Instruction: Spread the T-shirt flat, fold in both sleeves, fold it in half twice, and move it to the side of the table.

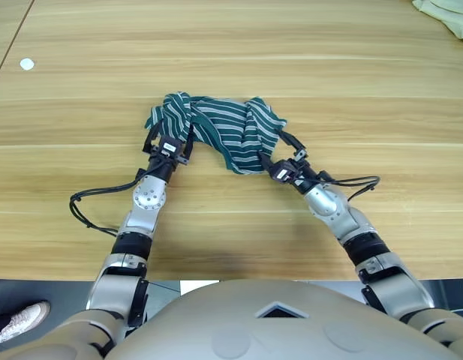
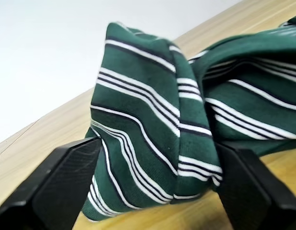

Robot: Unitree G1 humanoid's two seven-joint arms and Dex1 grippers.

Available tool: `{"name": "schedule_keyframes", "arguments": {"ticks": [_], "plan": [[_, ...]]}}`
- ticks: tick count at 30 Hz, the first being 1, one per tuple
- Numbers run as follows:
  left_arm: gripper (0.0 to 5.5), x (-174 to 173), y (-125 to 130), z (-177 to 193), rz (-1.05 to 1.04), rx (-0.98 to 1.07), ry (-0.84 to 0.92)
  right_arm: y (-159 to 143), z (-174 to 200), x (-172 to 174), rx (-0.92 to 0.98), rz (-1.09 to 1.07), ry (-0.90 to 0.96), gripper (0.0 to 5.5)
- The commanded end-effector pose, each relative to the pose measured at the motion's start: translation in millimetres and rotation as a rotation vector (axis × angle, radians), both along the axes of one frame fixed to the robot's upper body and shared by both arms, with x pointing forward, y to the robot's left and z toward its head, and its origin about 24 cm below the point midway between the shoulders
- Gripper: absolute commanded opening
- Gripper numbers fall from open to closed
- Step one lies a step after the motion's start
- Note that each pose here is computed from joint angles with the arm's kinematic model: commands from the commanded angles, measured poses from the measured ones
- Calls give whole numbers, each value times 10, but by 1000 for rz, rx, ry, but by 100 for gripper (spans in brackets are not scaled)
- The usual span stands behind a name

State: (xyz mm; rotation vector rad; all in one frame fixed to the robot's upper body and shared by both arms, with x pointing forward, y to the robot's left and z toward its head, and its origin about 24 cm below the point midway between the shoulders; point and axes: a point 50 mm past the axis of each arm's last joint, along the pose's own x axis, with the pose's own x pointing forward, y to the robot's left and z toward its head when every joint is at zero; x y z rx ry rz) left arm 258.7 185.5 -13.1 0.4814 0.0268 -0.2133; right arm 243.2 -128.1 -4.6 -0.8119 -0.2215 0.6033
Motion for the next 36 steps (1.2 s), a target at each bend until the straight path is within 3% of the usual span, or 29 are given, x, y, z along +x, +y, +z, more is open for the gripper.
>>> {"name": "schedule_keyframes", "arguments": {"ticks": [1, 19, 36], "plan": [[398, 14, 30, -11, 53, -34, 3, -100, -15, 1, -17, -33, 3, 360], [398, -66, 130, 100, 283, -411, -175, -211, -64, 4, -44, -72, 15, 360], [398, -71, 460, -160, 577, -363, -85, -243, 55, 79, -35, -76, -30, 360]]}}
